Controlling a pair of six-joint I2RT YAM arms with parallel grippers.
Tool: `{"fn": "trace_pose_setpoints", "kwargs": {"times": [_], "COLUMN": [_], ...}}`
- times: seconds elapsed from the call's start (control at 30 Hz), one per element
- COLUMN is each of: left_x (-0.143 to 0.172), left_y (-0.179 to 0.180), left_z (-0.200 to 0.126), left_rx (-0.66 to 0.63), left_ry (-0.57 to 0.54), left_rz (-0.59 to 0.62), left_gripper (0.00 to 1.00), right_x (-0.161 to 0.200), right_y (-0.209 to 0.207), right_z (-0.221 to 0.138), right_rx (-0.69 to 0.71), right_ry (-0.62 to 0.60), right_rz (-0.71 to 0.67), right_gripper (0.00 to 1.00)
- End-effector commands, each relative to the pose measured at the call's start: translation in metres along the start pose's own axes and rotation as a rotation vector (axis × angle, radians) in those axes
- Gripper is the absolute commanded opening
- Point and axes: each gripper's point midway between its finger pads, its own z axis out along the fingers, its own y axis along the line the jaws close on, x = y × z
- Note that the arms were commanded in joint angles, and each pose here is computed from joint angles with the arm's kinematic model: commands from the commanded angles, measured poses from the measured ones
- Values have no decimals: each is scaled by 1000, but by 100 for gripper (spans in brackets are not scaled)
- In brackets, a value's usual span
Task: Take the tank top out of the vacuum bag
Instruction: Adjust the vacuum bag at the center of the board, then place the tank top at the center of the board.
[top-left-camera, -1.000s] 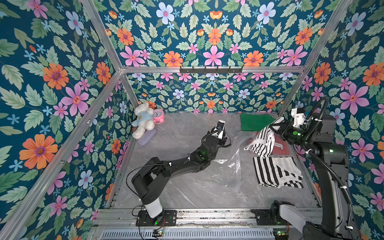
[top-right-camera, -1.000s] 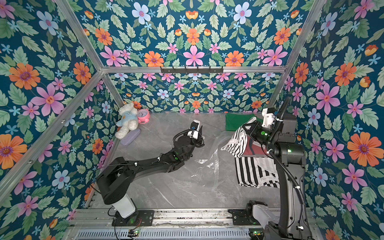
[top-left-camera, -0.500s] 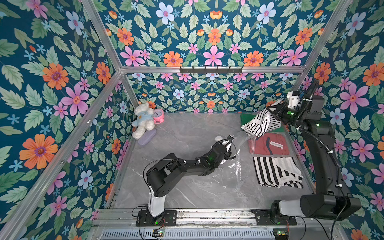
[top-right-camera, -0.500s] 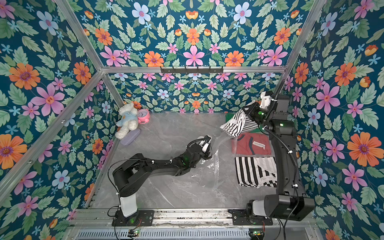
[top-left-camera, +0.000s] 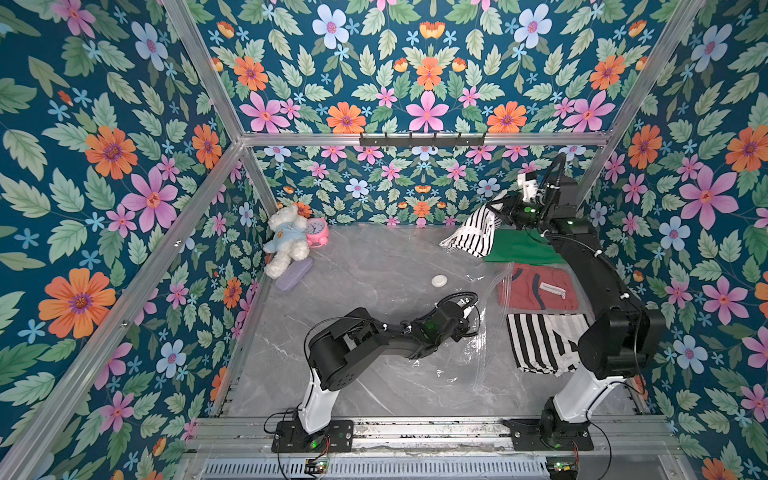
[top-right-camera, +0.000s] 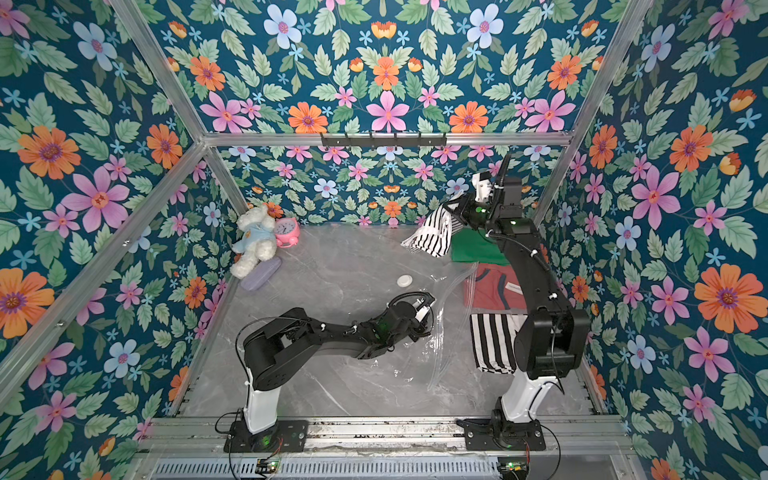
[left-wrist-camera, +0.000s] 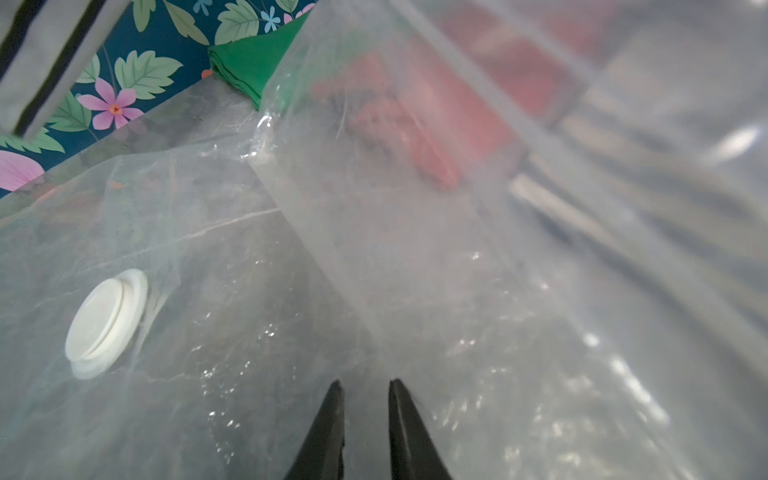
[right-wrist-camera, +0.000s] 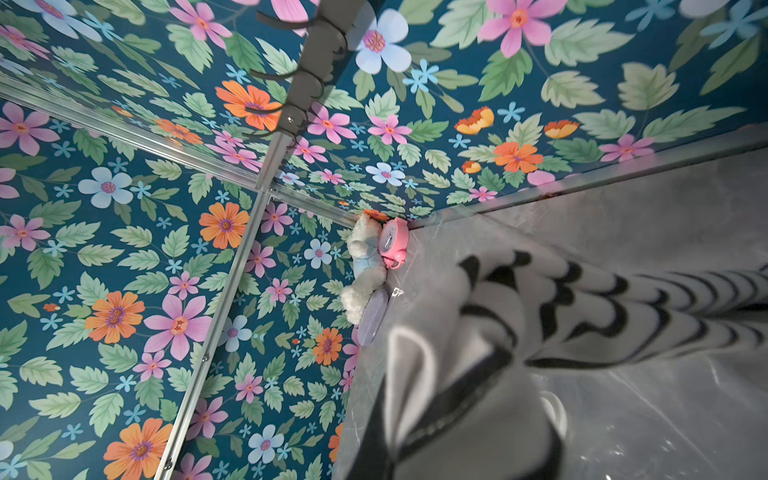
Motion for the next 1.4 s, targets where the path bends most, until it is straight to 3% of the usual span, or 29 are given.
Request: {"fn": "trace_pose_setpoints", "kwargs": {"times": [0.0, 0.2, 0.37, 0.43, 0.53, 0.73, 0.93, 1.37], "left_x": [-13, -82, -115, -119, -97, -62, -46, -42], "left_y": [-2, 32, 72, 96, 139, 174, 179, 181], "left_z": [-6, -57, -116, -142, -165, -186, -175, -164], "left_rx": [5, -113, -224, -258, -347, -538, -567, -592], "left_ry": [-17, -222, -361, -437, -487, -498, -458, -426], "left_rz": [23, 16, -24, -97, -225, -276, -296, -275], "left_gripper": [24, 32, 33, 33, 34, 33, 33, 33], "right_x": [-4, 13, 37, 46, 63, 90, 88, 86], "right_y": [27, 29, 34, 35, 43, 42, -19, -189], "right_z": [11, 42, 74, 88, 112, 160, 179, 133], "right_rx": [-115, -157, -173, -164, -169, -207, -146, 168], "right_ry": [10, 98, 179, 211, 269, 392, 439, 520], "right_rz": [-60, -41, -33, -32, -44, -64, -26, 83], "right_gripper": [0, 0, 0, 0, 0, 0, 0, 0]}}
